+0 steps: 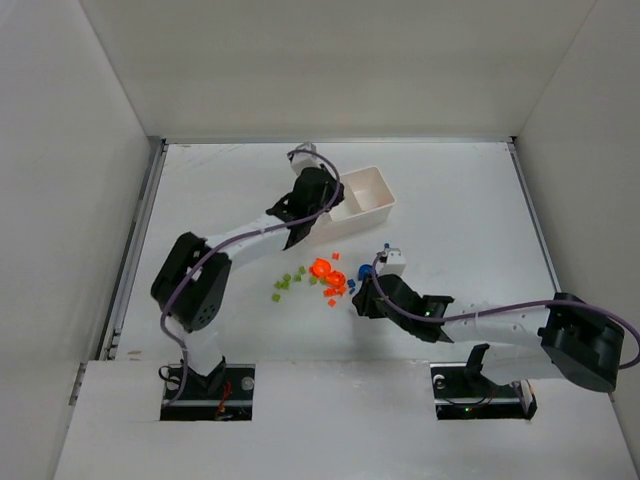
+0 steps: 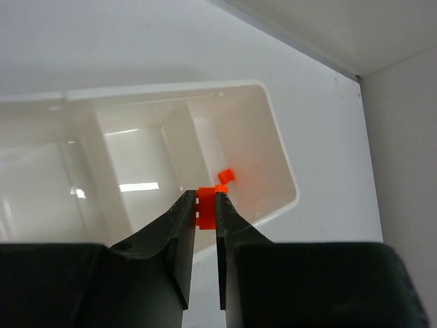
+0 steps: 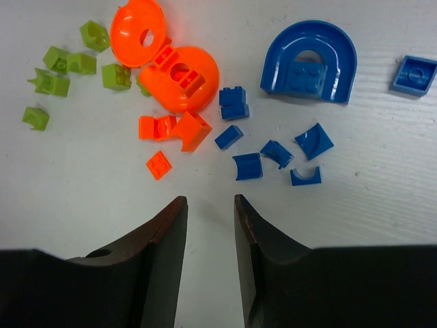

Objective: Sort the legos into containers by color

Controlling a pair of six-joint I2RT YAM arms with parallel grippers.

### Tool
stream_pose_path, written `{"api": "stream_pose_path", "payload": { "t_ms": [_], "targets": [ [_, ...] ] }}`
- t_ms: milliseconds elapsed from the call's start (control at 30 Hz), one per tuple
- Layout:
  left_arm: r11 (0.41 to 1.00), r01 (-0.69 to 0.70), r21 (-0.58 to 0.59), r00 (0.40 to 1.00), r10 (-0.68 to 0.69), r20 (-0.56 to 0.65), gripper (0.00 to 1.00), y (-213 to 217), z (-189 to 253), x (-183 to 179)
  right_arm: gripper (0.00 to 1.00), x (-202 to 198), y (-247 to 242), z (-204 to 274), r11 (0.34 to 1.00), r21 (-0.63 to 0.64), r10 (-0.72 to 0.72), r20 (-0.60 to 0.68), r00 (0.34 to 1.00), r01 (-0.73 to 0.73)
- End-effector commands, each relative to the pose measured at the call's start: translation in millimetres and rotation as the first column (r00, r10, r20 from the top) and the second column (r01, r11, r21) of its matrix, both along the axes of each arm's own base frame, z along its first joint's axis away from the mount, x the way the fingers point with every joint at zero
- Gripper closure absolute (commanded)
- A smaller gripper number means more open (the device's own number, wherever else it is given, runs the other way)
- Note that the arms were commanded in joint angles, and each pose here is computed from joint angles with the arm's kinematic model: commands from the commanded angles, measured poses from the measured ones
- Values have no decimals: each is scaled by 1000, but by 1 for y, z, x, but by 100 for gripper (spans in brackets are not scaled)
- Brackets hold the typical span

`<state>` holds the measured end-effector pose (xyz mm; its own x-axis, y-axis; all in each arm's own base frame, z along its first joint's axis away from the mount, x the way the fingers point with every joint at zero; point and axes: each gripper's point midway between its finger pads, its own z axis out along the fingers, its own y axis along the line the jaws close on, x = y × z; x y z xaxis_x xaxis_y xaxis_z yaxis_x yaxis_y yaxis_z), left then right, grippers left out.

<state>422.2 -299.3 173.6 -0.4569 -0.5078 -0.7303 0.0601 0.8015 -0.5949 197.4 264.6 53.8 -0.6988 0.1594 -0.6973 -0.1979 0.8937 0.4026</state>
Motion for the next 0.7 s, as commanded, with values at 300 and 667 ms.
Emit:
{"api": "stream_pose_path", "payload": {
  "t_ms": [300,667],
  "targets": [
    [986,162,45,987,-162,-5,81,-90,-22,74,56,4,4,17,997,73,-42,30,999,40],
    [995,85,-45,989,-79,125,59,-14,47,16,50,17,37,2,1000,15,-12,-10,1000,12]
  ]
}}
